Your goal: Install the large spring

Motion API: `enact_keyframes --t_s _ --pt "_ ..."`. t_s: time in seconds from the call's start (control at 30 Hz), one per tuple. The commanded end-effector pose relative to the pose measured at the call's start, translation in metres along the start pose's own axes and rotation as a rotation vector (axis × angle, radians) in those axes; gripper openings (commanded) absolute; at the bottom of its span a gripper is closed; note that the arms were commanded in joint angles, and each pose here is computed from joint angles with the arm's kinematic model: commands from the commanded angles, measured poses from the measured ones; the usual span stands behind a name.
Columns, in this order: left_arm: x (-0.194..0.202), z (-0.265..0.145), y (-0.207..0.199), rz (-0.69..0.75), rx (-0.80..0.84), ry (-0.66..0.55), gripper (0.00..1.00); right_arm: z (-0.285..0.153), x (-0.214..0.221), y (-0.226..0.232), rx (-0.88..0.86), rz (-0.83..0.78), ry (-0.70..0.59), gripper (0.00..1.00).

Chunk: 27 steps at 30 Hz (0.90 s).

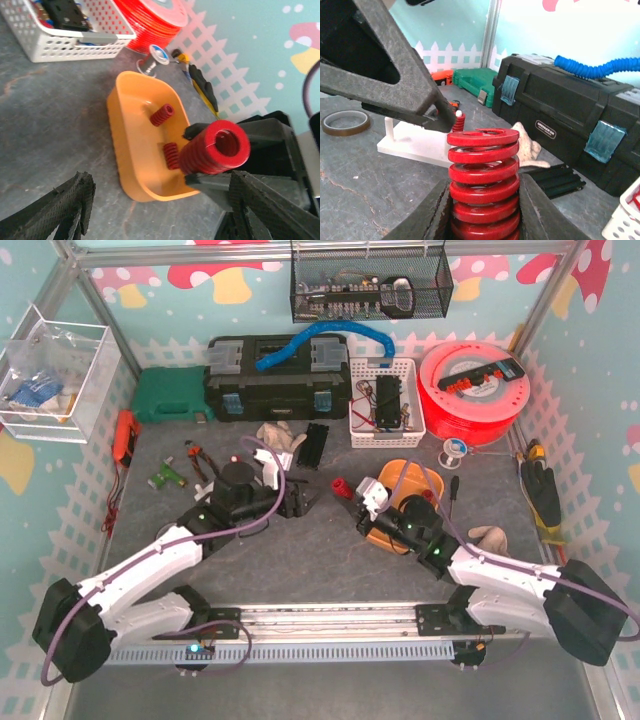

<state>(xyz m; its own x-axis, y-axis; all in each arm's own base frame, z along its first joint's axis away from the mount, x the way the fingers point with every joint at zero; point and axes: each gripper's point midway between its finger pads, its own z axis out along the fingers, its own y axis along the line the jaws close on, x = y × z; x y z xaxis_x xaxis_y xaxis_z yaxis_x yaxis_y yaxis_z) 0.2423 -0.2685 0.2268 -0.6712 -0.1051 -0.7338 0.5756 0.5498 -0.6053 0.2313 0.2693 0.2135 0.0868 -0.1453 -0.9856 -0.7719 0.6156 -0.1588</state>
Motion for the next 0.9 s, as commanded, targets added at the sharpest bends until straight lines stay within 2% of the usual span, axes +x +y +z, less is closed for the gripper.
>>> enact_keyframes --t_s 0.0,0.4,0.77,0.87 --pt "-0.012 0.003 -0.028 0.032 0.079 -0.006 0.75 0.000 -0.023 0.005 -0.008 -0.070 -0.114 0.06" --pt "-0.002 0.022 -0.034 0.028 0.099 0.050 0.71 0.010 -0.015 0.020 -0.061 -0.064 -0.088 0.05" --pt "0.001 0.028 -0.031 0.013 0.089 0.068 0.50 0.013 -0.012 0.024 -0.070 -0.062 -0.075 0.06" --pt "0.005 0.029 -0.028 0.008 0.078 0.080 0.48 0.014 -0.009 0.023 -0.063 -0.062 -0.065 0.06"
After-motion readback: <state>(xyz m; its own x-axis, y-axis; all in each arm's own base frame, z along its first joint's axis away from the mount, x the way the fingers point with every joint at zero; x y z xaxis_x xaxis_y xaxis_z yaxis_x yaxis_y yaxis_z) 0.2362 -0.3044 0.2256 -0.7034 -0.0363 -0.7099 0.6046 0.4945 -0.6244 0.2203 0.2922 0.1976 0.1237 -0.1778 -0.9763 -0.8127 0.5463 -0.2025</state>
